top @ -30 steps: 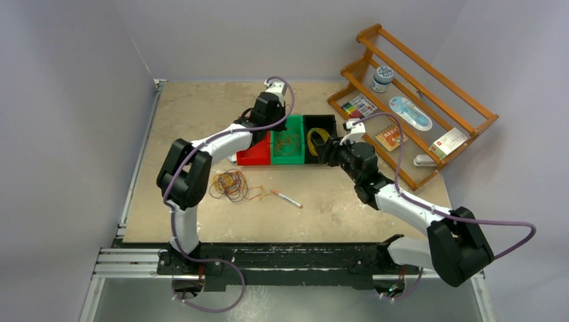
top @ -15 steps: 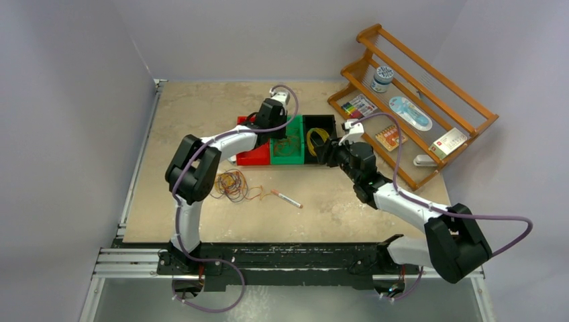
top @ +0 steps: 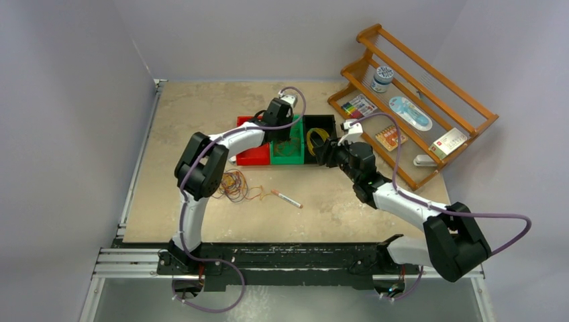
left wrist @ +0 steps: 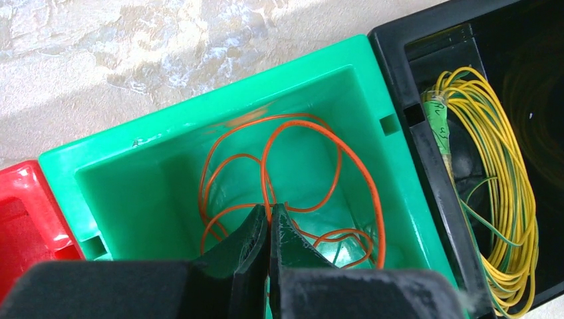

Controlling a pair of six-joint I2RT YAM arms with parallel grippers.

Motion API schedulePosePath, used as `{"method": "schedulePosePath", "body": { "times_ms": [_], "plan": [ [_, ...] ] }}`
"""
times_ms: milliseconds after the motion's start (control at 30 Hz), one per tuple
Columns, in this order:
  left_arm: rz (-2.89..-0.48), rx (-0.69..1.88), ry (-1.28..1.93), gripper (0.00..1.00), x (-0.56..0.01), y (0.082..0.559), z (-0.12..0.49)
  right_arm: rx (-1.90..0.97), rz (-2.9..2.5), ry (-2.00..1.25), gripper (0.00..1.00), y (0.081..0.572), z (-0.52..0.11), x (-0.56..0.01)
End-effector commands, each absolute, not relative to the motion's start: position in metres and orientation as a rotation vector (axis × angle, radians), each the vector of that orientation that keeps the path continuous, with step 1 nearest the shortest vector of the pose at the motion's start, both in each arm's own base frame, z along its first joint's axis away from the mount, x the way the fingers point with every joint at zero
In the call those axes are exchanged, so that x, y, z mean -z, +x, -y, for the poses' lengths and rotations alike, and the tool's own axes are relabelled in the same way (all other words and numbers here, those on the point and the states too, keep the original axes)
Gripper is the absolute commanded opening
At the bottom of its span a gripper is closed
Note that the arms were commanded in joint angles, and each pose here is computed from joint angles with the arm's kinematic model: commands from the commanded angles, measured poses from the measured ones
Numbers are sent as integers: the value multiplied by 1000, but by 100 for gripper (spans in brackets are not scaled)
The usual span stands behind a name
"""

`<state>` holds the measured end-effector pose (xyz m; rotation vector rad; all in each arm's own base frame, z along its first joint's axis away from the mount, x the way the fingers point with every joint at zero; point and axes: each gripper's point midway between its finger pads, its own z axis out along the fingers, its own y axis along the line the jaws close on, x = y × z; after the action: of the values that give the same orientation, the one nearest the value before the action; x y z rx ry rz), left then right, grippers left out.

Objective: Untangle the cables

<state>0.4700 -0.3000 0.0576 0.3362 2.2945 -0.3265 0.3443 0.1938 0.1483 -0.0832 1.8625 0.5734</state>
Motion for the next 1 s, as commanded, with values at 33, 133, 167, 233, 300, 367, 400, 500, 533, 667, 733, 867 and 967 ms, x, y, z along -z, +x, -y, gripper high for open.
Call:
{"method": "schedulePosePath", "body": {
  "times_ms": [33, 133, 167, 233, 300, 367, 400, 500, 533, 667, 733, 867, 967],
  "plan": [
    [-2305, 264, 358, 0, -58, 477, 297, -603, -1780, -79, 56, 356, -200, -174],
    [-2297, 252, 352, 7, -64, 477, 296, -599, -1779, -75, 56, 356, -199, -174],
    [-2289, 251, 346, 9, -68, 478, 296, -598, -1778, -74, 56, 357, -199, -174],
    [-2269, 246, 335, 14, -78, 480, 295, -597, -1780, -72, 56, 356, -199, -173],
    [-2251, 245, 324, 16, -89, 480, 293, -597, -1780, -71, 56, 356, -198, -173],
    [-2228, 246, 309, 19, -102, 481, 292, -597, -1779, -69, 56, 356, -198, -173],
    [-2215, 245, 302, 31, -109, 481, 290, -596, -1779, -70, 56, 356, -198, -173],
    [-2179, 252, 279, 40, -130, 481, 288, -597, -1777, -68, 56, 357, -198, -174],
    [-2165, 259, 274, 40, -137, 480, 288, -598, -1776, -69, 56, 357, -198, -175],
    [-2107, 291, 245, 42, -169, 477, 286, -602, -1770, -73, 56, 357, -199, -178],
    [-2085, 301, 238, 43, -181, 476, 285, -603, -1767, -76, 56, 356, -200, -180],
    [-2055, 320, 224, 43, -199, 471, 282, -601, -1764, -89, 56, 356, -200, -183],
    [-2034, 327, 211, 43, -211, 466, 278, -609, -1764, -119, 56, 356, -203, -184]
  ]
}}
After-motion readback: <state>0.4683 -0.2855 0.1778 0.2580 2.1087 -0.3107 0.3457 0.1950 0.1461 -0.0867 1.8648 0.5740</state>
